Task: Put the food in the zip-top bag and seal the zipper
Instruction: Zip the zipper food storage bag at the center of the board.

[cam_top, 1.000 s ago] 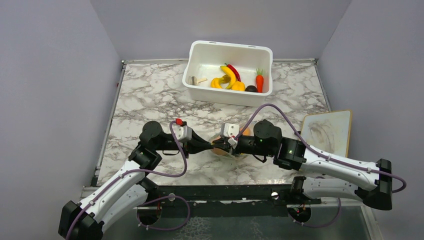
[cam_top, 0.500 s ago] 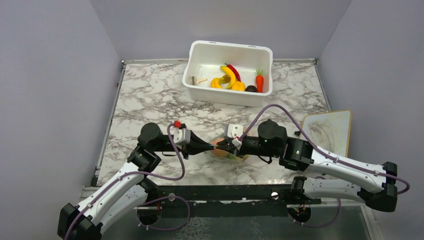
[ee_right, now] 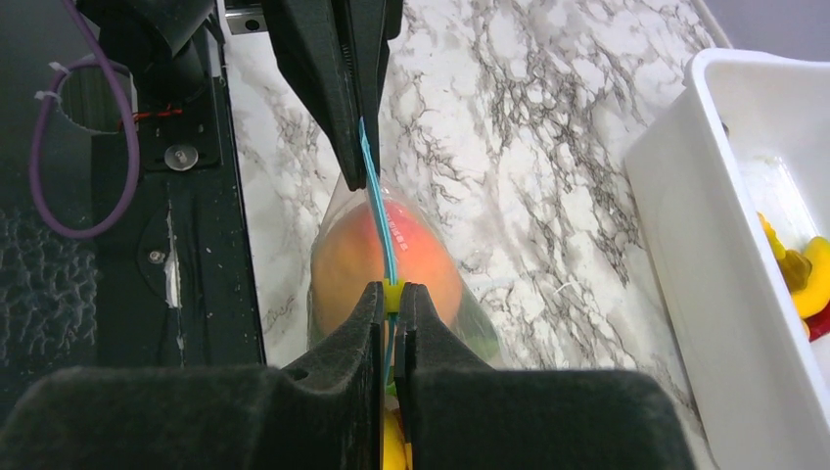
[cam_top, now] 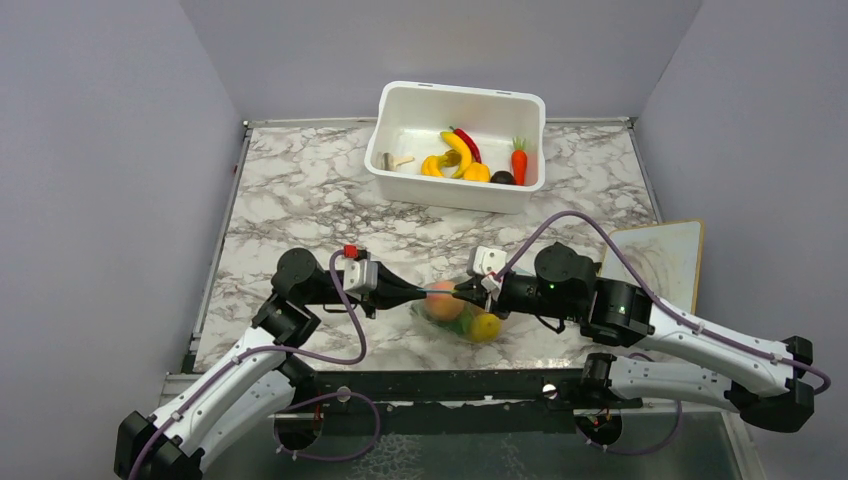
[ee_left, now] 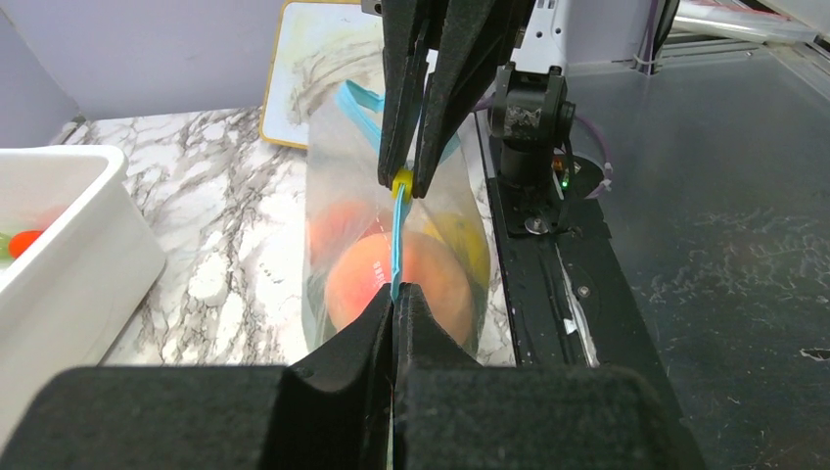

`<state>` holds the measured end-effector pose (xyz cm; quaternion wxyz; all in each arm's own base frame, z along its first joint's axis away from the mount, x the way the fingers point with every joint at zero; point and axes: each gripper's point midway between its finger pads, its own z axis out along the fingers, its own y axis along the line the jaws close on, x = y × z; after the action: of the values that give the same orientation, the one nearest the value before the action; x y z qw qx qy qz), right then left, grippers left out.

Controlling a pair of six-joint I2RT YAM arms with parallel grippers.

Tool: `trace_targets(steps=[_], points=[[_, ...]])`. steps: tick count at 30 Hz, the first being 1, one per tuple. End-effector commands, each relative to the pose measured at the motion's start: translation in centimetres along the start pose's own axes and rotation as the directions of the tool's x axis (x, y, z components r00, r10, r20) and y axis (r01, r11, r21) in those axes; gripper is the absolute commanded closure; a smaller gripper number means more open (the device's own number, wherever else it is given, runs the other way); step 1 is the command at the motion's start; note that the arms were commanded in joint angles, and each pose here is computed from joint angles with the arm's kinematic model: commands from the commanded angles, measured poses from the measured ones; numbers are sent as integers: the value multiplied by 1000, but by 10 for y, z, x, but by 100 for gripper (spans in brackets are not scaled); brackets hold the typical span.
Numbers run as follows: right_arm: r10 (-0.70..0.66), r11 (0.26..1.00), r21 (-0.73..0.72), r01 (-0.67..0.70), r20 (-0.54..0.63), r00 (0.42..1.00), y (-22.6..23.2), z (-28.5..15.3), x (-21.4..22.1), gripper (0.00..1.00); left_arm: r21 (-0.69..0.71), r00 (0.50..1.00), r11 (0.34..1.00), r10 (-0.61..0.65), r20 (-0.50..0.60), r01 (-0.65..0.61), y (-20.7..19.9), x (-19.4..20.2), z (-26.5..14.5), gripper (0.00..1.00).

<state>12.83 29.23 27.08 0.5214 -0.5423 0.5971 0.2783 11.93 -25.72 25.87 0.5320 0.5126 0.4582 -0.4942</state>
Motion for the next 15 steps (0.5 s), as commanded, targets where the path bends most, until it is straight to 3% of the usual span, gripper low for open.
trace_targets(steps=[1,3,9,15], points=[[32,998,49,-29,-70,997,-7,-17,9,99,-22,997,998,66,28,-65,3,-11,-2,100],[46,999,24,-45,-60,997,-2,-14,8,98,-19,998,998,63,27,-63,3,-10,-2,100],[59,997,-42,-60,-21,998,8,0,-2,74,-13,998,998,58,24,-58,3,-9,-1,100],[38,998,-44,-40,-30,999,6,12,-2,74,-8,998,998,58,23,-58,2,-8,-1,100]])
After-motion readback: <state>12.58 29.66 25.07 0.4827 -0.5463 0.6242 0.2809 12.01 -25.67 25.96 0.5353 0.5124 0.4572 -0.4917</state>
